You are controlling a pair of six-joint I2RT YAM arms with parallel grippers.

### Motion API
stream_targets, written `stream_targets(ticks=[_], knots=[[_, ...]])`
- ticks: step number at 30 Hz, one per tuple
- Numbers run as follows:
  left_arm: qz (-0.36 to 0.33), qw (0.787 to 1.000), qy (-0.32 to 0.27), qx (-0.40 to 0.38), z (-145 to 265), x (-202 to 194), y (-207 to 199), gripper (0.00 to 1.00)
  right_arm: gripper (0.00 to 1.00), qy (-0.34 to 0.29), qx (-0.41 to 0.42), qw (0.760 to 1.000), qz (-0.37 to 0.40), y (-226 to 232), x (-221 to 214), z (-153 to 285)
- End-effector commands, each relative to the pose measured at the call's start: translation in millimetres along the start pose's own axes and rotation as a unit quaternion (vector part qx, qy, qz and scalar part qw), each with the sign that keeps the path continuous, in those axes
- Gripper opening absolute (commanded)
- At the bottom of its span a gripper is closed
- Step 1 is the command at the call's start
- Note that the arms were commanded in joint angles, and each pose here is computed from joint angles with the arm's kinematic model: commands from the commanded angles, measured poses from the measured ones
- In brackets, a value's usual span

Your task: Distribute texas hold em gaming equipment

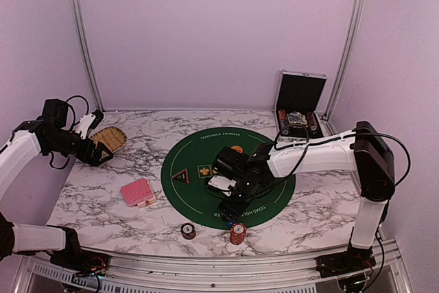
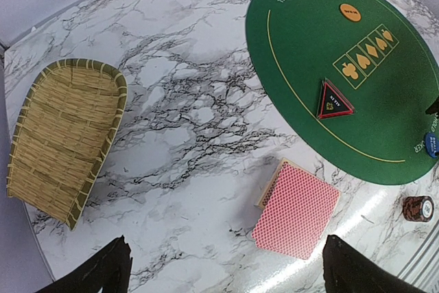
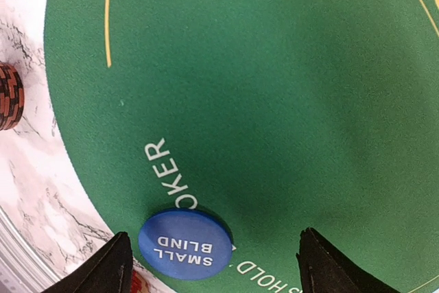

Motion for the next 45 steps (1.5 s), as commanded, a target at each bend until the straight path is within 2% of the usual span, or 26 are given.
stream_targets(ticks=[1, 16, 24, 32, 45], knots=[[-0.007, 1.0, -0.006, 0.001, 7, 3, -1, 0.99, 0.81, 0.002, -0.002, 1.0, 0.015, 4, 7, 0], [-0.009, 1.0, -0.007, 0.001, 8, 4, -2, 0.99, 0.81, 0.03, -0.041, 0.998, 0.03, 7, 5, -13], [-0.01, 1.0, -0.008, 0.001, 8, 3, -2, 0.99, 0.72, 0.026, -0.064, 0.997, 0.018, -5, 6, -11], [-0.011, 1.0, -0.009, 0.002, 9, 5, -2, 0.99, 0.68, 0.02, -0.073, 0.997, -0.016, -33, 0, -5], [-0.012, 1.0, -0.01, 0.004, 9, 9, 0, 0.99, 0.63, 0.026, -0.096, 0.99, -0.102, -73, -39, -4]])
Point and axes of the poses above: each gripper's point midway between its finger pads, its own z axis back along the fingers, its own y axis along the line the jaws close on, x = y × z, the point moved 6 cm from there along z, back along the fingers, and after that the axes turned 4 degrees about z, right-handed, at the moved point
